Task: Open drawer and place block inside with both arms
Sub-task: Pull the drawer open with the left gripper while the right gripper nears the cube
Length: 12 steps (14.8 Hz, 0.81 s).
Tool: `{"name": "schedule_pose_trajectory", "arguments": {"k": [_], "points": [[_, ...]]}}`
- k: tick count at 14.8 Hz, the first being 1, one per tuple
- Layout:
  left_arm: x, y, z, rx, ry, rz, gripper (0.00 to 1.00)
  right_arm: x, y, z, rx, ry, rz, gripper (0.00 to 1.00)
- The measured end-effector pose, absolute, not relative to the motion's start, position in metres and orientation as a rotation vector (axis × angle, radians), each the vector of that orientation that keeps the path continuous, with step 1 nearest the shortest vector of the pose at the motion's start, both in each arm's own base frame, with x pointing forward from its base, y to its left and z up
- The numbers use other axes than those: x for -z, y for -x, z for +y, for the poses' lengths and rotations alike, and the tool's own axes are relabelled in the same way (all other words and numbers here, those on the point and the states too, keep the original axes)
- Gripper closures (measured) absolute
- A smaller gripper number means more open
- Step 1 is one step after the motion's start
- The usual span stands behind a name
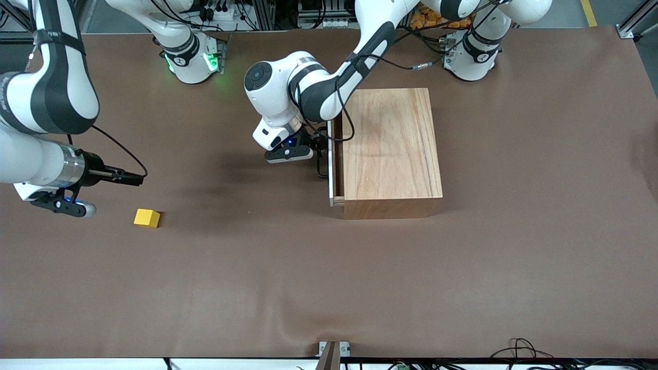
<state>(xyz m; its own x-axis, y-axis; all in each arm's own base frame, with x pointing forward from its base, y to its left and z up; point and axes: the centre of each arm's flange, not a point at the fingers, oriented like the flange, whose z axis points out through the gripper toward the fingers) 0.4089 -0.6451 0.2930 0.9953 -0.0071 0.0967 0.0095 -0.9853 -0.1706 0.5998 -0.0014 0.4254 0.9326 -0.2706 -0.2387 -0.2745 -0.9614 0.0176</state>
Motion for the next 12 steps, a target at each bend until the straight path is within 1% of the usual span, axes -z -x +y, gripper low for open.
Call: {"name": "schedule_pose_trajectory", "arguments": {"k": [7, 9, 12], "points": [[-0.297, -0.406, -0.655, 0.180, 3.021, 0.017, 0.00, -0.359, -0.598, -0.013, -0.098, 3.080, 0.381, 0.00], [-0.297, -0.406, -0.657, 0.188, 3.037, 0.020, 0.00, -0.338, -0.590, -0.028, -0.078, 3.086, 0.327, 0.00], [-0.291, -0.407, -0.658, 0.191, 3.040, 0.022, 0.00, -0.319, -0.578, -0.062, -0.118, 3.085, 0.284, 0.00]]}}
